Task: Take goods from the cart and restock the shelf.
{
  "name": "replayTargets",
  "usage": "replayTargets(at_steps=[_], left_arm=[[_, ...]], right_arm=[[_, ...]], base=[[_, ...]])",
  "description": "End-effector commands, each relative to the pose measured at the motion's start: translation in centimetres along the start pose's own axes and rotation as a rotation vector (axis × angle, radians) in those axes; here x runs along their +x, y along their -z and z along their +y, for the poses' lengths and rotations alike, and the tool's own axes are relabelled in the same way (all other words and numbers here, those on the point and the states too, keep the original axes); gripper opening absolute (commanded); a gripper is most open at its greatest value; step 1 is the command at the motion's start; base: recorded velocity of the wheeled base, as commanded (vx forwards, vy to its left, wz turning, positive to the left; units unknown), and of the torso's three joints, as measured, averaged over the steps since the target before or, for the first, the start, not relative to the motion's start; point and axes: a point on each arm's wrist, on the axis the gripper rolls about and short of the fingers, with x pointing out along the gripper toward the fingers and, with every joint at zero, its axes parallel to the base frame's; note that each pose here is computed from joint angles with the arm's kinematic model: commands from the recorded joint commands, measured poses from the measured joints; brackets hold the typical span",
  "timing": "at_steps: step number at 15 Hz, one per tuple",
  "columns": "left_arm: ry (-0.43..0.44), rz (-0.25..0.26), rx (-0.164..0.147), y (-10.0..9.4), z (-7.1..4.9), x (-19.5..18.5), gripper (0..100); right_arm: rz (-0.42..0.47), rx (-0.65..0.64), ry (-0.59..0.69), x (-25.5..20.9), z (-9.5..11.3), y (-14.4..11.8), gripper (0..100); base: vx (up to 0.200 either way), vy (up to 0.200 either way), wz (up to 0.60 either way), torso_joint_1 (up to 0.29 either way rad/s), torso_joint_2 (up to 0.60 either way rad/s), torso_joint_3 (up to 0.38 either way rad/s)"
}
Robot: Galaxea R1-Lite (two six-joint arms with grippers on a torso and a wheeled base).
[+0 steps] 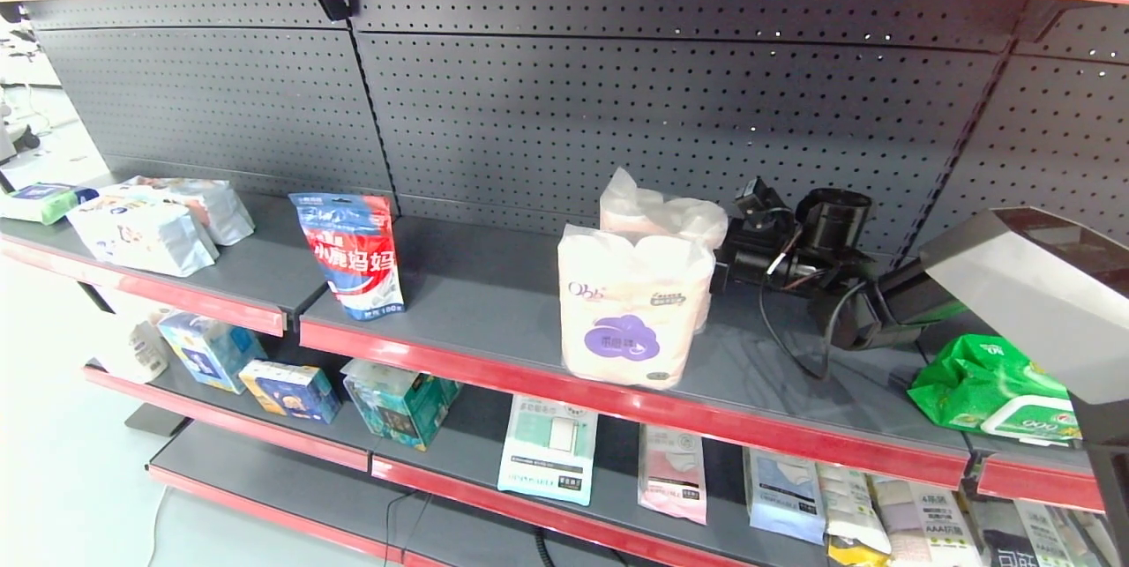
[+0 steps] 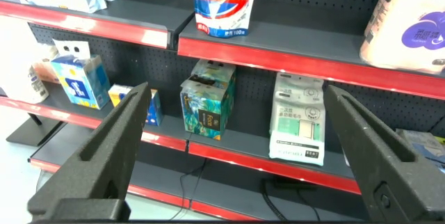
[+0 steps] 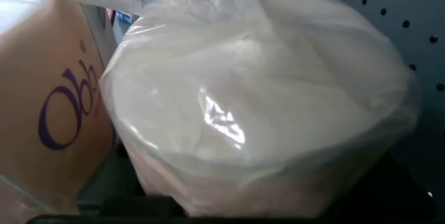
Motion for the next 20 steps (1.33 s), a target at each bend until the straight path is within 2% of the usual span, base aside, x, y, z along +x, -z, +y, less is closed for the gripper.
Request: replayTargets(at_steps=[1, 2, 10, 13, 20], left_arm=[[0.000, -0.002, 0.000, 0.0, 0.0, 0.0, 100], [0.000, -0.002, 0.000, 0.0, 0.0, 0.0, 100], [0.000, 0.000, 0.000, 0.0, 0.0, 0.0, 100], [0.000, 0.000, 0.000, 0.0, 0.0, 0.0, 100], [0.000, 0.001, 0.000, 0.0, 0.0, 0.0, 100]], right_arm=[[0.001, -0.003, 0.003, -0.1, -0.1, 0.1, 0], [0.001, -0.003, 0.005, -0.1, -0.1, 0.1, 100], [-0.004, -0.006, 0.031, -1.0, -0.7, -0.5, 100], [-0.028, -0.011, 0.046, -1.8, -0.8, -2.6, 100], [-0.060, -0.014, 0.083, -3.0, -0.7, -5.6, 100]], base=[[0.000, 0.000, 0.00, 0.000, 0.00, 0.000], [0.000, 0.000, 0.00, 0.000, 0.00, 0.000], [0.000, 0.000, 0.00, 0.000, 0.00, 0.000], [0.000, 0.000, 0.00, 0.000, 0.00, 0.000], [0.000, 0.000, 0.00, 0.000, 0.00, 0.000]])
